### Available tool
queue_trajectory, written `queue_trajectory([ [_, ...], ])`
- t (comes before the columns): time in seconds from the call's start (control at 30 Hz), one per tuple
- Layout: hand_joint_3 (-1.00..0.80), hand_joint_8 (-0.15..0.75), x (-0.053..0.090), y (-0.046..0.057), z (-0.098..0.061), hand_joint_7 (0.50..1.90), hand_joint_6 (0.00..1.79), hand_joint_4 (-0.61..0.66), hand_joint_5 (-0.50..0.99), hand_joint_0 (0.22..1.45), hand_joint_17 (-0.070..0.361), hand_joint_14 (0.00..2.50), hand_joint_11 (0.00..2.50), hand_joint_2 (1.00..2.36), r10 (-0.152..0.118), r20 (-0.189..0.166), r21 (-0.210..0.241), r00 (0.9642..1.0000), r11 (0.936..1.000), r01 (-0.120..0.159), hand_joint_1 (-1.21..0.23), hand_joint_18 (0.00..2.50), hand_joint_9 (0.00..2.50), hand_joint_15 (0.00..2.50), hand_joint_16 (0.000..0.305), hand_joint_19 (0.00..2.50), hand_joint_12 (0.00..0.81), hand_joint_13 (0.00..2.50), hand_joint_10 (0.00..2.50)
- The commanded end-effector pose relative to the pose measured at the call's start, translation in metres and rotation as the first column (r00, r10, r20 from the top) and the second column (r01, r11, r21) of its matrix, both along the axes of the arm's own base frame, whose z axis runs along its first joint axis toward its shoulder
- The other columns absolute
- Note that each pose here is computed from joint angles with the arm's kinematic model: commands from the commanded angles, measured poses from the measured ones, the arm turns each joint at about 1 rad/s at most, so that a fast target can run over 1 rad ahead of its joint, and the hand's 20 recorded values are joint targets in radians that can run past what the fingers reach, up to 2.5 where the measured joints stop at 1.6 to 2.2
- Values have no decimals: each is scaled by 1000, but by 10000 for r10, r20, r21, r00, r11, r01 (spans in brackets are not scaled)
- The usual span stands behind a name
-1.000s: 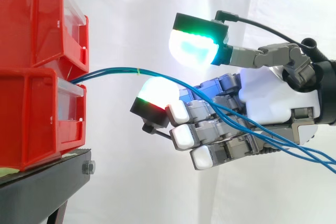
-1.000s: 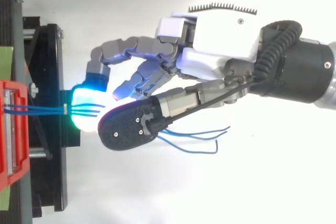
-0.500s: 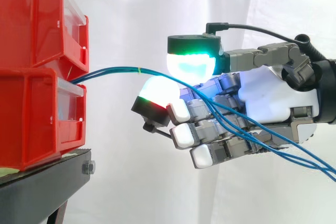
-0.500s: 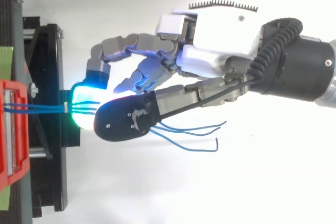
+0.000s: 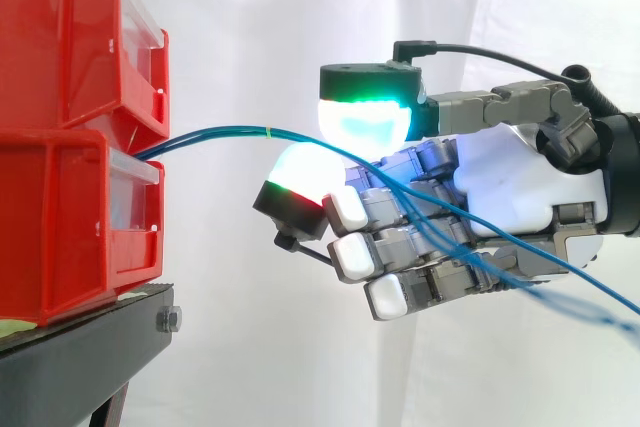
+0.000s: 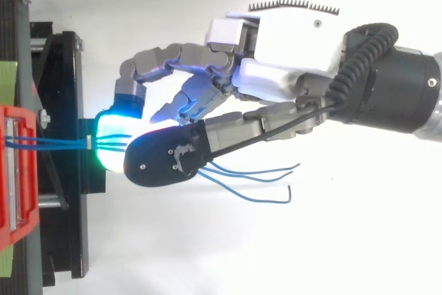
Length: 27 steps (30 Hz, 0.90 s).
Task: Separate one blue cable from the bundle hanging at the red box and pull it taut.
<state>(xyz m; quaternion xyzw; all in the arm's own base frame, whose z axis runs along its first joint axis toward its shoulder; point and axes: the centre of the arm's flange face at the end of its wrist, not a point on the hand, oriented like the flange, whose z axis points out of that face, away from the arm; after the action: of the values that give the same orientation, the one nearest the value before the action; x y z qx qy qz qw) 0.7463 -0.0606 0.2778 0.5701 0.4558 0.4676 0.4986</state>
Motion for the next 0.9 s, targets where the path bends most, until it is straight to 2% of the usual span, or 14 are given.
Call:
queue_trajectory([
  [0.0,-37,287,0,1,0,1162,729,174,-184,706,73,16,685,1020,13,8,7,10000,10000,-13,-749,813,842,463,32,535,300,914,20],
  [0.07,-128,283,0,1,0,1140,748,175,-193,736,73,16,677,1019,13,-7,5,10000,10000,-13,-767,806,830,471,32,546,301,908,19],
  [0.1,-229,278,0,1,-1,1133,766,173,-200,752,74,16,702,1016,13,-7,5,10000,10000,-13,-781,808,821,469,33,545,304,904,17],
  [0.2,-405,274,0,1,0,1129,807,184,-217,735,76,19,708,1008,13,8,7,10000,10000,-13,-838,829,791,466,34,514,303,892,19],
  [0.27,-500,272,0,1,0,1112,822,189,-221,679,77,18,713,1000,13,-23,3,10000,10000,-13,-814,832,785,471,34,522,303,890,19],
  [0.37,-500,279,0,1,0,1114,831,199,-214,608,77,17,719,1000,14,-10,-10,10000,10000,-14,-747,830,803,483,34,532,301,890,17],
  [0.43,-500,291,0,1,-1,1143,829,204,-200,571,79,19,728,1000,13,-7,5,10000,10000,-13,-625,833,816,489,35,536,306,897,19],
  [0.47,-500,290,0,1,0,1158,835,200,-194,589,78,17,730,1000,13,-7,5,10000,10000,-13,-535,828,857,486,35,547,307,905,19],
  [0.53,-500,292,0,2,0,1191,840,184,-192,626,78,19,741,1000,28,8,7,10000,10000,-28,-510,841,859,485,34,549,306,911,21],
  [0.57,-500,291,0,2,0,1199,845,177,-193,629,78,19,750,1000,28,-7,5,10000,10000,-28,-516,846,860,495,35,559,305,913,20],
  [0.7,-268,301,0,2,0,1272,888,82,-205,623,80,18,800,1018,29,-10,-10,10000,10000,-29,-630,849,855,508,35,561,312,914,20],
  [0.87,-213,303,0,2,0,1303,898,42,-218,655,82,18,812,1020,29,6,-8,10000,10000,-29,-769,849,830,505,36,563,315,903,20],
])
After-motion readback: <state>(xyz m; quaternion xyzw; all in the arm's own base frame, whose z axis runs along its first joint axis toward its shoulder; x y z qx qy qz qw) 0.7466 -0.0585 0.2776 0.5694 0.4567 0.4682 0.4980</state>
